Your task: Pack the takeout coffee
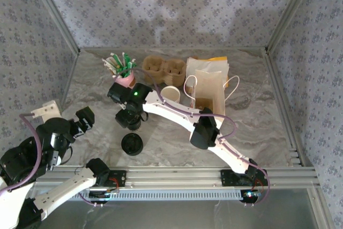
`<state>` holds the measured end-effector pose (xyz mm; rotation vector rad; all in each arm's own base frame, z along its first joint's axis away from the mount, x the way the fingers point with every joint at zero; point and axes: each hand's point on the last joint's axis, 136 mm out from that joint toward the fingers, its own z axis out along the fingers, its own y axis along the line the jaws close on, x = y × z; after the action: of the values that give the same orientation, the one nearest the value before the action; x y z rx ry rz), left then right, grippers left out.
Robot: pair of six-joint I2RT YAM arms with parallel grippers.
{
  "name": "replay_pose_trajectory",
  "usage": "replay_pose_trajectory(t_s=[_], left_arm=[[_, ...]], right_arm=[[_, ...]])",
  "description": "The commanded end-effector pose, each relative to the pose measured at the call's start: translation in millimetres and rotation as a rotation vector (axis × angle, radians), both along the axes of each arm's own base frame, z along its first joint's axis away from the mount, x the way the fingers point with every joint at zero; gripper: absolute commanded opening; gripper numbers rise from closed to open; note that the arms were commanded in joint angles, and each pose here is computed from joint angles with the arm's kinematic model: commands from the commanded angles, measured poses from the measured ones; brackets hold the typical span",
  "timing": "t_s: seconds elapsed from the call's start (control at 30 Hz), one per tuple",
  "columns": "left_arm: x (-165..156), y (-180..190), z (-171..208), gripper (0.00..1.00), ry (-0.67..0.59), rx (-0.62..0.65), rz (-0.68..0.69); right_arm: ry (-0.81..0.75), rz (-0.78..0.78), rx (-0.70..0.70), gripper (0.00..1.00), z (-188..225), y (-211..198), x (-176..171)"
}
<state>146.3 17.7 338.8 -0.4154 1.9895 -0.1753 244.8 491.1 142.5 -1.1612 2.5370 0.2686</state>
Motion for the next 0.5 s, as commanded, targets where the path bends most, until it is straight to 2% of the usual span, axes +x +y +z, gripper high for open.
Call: replay_pose_trajectory(t_s=[0.0,0.47], left_arm=[[5,-4,0,1.0,0.003,0.02,-0.007],[4,-3,1,1.0,-0.003,0.018,-0.004]], right_arm=[[-0.019,0.012,-0.022,0.84,-4,1,1],[-0.011,0.014,-0.055,0.72,-15,-2,1]])
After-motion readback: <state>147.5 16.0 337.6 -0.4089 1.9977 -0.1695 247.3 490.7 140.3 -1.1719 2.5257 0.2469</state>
